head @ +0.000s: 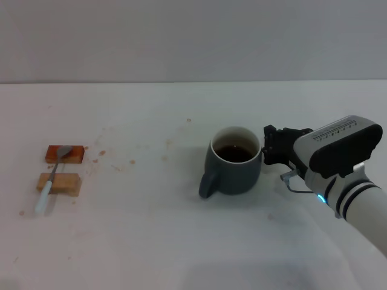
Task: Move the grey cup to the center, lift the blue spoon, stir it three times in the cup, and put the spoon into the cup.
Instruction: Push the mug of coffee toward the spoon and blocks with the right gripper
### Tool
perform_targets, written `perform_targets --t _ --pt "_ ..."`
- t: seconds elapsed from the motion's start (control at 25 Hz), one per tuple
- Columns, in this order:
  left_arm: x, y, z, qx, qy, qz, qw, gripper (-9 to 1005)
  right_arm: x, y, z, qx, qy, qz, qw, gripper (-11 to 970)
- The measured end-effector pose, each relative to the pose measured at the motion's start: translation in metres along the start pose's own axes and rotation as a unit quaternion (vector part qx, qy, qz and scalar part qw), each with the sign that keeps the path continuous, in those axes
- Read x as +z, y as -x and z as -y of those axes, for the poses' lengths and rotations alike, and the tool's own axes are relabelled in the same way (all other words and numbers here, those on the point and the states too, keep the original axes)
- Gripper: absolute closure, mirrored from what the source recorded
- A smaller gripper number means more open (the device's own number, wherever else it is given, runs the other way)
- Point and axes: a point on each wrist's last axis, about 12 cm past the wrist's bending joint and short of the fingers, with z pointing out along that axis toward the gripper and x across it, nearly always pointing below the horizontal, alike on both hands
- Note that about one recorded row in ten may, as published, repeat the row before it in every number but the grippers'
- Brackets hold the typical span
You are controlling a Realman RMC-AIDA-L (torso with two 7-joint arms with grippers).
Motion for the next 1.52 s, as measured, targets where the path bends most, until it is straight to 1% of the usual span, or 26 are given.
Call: perform_targets --t 0.08,0.2,0.48,1.04,1.28,1.4,1.44,1.48,1.52 --pt "0.000 0.001 0.000 0.000 -0.001 0.005 1.000 148 0.002 0.002 -0.003 0.010 0.006 -0.003 1.000 954" --pt "0.000 0.002 0.000 -0.001 -0.002 0.007 1.000 149 0.003 0.003 -0.005 0.013 0.009 -0.005 1.000 954" --pt "0.000 0.002 0.001 -0.001 -0.002 0.007 1.000 150 0.007 0.010 -0.018 0.014 0.029 -0.003 0.999 955" --pt "-0.003 0.001 -0.007 0.008 -0.001 0.002 1.000 152 0.010 0.022 -0.030 0.024 0.046 0.008 0.999 955" --pt "-0.007 -0.001 -0.012 0.011 0.003 -0.003 1.000 153 0.010 0.023 -0.038 0.038 0.061 0.009 0.997 955" --pt "-0.009 -0.002 -0.013 0.010 0.004 -0.005 1.000 154 0.010 0.022 -0.036 0.038 0.057 0.012 0.998 955" --pt "-0.010 -0.003 -0.013 0.008 0.004 -0.007 1.000 154 0.010 0.021 -0.035 0.038 0.054 0.016 0.998 955" --pt "-0.013 -0.005 -0.013 0.006 -0.004 -0.011 1.000 154 0.010 0.020 -0.029 0.039 0.043 0.023 0.998 955" --pt "-0.013 -0.005 -0.013 0.006 -0.004 -0.011 1.000 154 0.010 0.020 -0.029 0.039 0.043 0.023 0.998 955"
